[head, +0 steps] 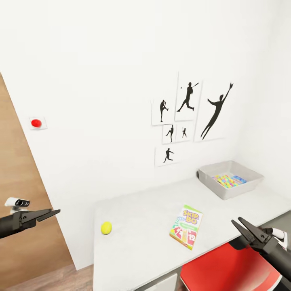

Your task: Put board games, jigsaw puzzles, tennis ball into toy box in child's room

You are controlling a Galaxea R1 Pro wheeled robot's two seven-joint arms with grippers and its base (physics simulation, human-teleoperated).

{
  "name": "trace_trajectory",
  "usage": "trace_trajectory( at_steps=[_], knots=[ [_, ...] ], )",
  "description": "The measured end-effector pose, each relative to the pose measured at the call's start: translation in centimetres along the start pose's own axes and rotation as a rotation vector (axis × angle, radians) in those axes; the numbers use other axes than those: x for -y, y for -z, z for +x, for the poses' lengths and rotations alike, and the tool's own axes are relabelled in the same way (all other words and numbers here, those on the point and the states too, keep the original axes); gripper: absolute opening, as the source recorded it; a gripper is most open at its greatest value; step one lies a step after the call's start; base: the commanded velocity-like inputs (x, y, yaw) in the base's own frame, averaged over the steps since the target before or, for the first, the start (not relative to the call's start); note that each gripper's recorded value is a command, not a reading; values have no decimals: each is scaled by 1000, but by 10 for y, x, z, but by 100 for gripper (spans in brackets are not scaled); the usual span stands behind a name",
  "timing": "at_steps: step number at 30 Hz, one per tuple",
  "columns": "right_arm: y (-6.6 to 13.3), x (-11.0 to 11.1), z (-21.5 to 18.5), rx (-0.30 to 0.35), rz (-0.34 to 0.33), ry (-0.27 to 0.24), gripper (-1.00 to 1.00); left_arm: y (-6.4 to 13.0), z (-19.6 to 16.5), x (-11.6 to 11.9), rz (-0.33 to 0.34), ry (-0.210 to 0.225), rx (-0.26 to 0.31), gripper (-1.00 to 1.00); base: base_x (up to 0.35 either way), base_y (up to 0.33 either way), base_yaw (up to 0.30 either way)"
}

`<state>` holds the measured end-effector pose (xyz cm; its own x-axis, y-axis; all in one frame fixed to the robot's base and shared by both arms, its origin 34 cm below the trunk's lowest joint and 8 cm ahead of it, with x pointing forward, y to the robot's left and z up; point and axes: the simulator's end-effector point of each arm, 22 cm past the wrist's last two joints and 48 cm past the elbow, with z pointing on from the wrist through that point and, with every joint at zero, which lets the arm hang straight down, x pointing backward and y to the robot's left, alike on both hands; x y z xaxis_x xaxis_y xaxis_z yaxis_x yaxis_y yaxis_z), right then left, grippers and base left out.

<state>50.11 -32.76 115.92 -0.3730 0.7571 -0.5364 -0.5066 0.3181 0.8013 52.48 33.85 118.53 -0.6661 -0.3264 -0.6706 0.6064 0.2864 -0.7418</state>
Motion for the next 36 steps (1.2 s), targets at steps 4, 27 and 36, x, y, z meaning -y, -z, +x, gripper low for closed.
trace_trajectory(
  at_steps=[4,27,36],
  knots=[
    [0,0,0,0,0,0,100,0,0,0,0,0,0,100,0,14,289],
    [0,8,6,-28,37,17,100,0,0,0,0,0,0,100,0,93,288],
    [0,10,7,-32,43,19,100,0,0,0,1,1,1,100,0,126,288]
  ],
)
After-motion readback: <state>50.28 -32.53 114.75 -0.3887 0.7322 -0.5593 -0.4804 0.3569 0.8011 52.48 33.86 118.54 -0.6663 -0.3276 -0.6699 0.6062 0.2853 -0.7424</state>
